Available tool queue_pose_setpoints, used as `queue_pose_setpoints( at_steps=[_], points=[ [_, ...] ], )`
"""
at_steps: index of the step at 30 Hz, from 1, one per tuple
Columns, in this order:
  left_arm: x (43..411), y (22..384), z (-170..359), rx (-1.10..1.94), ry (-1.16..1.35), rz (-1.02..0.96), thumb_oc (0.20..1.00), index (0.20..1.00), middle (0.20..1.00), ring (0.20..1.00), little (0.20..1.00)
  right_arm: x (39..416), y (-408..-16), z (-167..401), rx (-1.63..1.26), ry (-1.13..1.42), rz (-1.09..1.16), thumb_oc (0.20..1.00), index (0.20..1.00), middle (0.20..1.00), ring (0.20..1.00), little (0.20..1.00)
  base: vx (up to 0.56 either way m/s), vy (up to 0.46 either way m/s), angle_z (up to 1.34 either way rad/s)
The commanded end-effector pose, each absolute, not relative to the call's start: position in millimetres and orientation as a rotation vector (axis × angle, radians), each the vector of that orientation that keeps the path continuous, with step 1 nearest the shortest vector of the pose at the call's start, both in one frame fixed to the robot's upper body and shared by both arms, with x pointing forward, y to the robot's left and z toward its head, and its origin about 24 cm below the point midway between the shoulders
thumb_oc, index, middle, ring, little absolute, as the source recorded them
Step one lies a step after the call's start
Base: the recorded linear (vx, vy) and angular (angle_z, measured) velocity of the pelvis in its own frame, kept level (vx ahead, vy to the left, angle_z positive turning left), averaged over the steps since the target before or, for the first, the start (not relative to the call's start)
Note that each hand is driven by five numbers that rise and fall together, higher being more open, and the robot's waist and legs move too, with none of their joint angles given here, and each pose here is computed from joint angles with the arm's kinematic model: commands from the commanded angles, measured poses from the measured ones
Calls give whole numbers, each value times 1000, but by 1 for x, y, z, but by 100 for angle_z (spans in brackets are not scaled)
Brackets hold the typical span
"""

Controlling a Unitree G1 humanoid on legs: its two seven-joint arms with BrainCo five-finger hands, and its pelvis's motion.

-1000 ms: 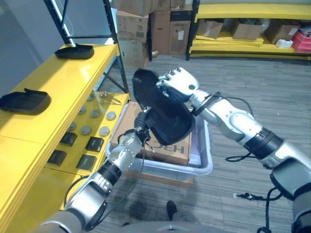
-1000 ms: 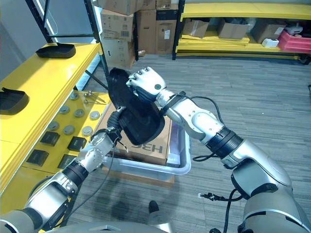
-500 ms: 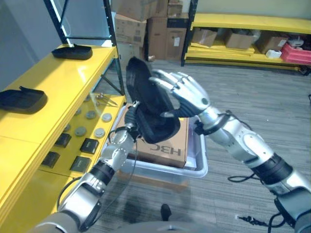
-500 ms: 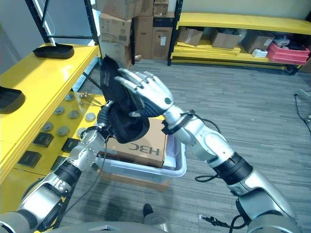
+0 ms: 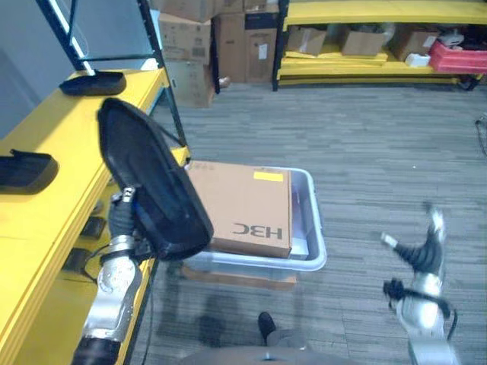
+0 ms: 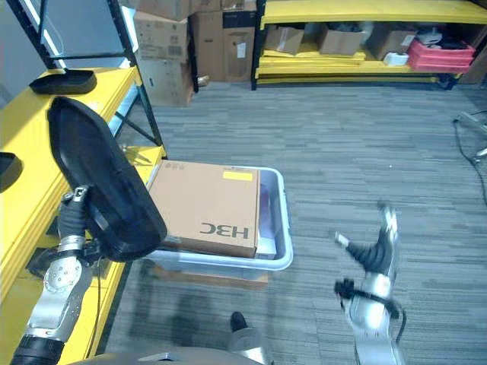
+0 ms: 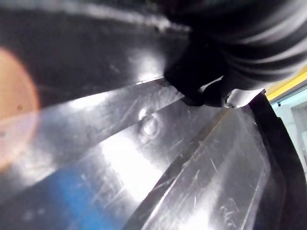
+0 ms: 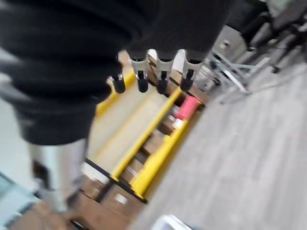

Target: Move parts from the plastic box to the shelf.

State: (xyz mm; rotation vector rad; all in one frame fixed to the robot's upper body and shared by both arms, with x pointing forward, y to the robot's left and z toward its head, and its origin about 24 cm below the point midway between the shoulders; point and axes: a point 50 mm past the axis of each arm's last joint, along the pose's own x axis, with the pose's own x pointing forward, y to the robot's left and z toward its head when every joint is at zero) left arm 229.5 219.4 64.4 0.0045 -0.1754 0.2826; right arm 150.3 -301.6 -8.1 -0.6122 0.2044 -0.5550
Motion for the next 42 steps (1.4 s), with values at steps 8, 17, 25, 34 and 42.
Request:
queue_pose_setpoints(
  at_steps=[8,17,25,34,42],
  points=[
    [249,206,148,119,-651,225,200,200,200,200,200,126,-273,-117,-375,788,-342,1000,1000,1000,1000,1000,-41,-11,5],
    [247,209,159,153,-702,245,200,200,200,200,200,111,-261,-145,-249,1024,-350,1000,1000,1000,1000,1000,-101,-156,24],
    [249,194,160,200,-690,132,200,200,200,200,200,80,-272,-155,-351,1284,-277,1000,1000,1000,1000,1000,-105,-109,109],
    [248,198,187,498,-826,158,200,200,200,200,200,91,-256,-156,-270,1193,-293,1000,1000,1000,1000,1000,-119,18,91],
    [238,204,200,462,-908,229,200,200,200,200,200,140,-236,-141,-397,958,-228,1000,1000,1000,1000,1000,10,262,93]
  ],
)
